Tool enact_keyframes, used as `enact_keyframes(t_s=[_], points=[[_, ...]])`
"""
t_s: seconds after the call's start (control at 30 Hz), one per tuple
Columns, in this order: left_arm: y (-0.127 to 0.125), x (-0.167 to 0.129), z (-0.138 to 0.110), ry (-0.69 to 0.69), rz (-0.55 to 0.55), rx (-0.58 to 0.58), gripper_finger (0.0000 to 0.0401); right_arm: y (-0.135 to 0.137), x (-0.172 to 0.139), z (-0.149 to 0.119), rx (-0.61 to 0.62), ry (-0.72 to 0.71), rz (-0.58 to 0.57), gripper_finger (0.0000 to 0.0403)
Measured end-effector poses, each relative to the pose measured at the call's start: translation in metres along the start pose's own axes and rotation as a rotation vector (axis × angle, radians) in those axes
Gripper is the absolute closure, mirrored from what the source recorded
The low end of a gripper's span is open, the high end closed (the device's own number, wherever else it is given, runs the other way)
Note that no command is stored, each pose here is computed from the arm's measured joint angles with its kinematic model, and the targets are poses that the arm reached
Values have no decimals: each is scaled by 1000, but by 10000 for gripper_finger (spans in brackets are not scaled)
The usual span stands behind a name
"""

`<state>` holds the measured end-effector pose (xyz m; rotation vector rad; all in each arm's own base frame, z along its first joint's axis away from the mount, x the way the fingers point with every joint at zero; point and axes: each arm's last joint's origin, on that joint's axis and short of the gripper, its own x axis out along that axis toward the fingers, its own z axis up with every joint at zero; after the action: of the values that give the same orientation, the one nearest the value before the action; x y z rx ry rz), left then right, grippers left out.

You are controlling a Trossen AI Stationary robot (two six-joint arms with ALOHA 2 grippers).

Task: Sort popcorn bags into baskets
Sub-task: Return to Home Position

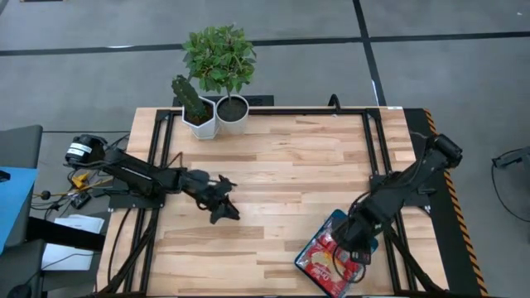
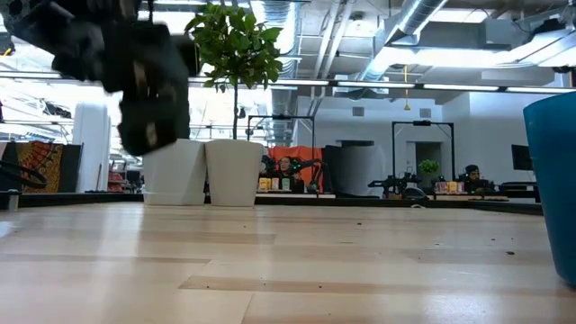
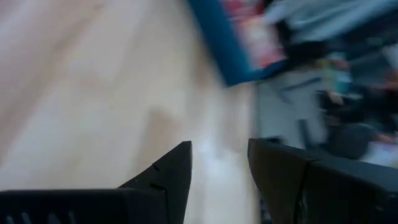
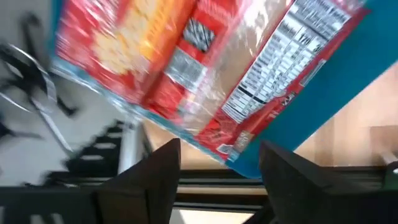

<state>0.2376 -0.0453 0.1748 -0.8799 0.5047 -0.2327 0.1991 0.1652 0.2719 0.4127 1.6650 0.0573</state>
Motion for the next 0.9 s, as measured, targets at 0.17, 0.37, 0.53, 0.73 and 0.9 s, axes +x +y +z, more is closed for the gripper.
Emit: enact_keyframes(t_s=[0.17, 0.37, 0.53, 0.73, 0.9], points=[[-25, -17, 16, -77, -213, 95, 255, -18, -34, -4, 184, -98, 116, 160], [-46, -48, 32, -243, -292, 184, 255, -41, -75, -12, 263, -268, 301, 169], [-60, -76, 41, -422, -319, 175, 255, -53, -104, -20, 148, -492, 406, 172], [-77, -112, 37, -482, -390, 511, 255, -52, -150, -30, -333, -1128, 295, 172], [-69, -132, 30, -504, -211, 534, 255, -75, -169, -46, -422, -1400, 148, 172]])
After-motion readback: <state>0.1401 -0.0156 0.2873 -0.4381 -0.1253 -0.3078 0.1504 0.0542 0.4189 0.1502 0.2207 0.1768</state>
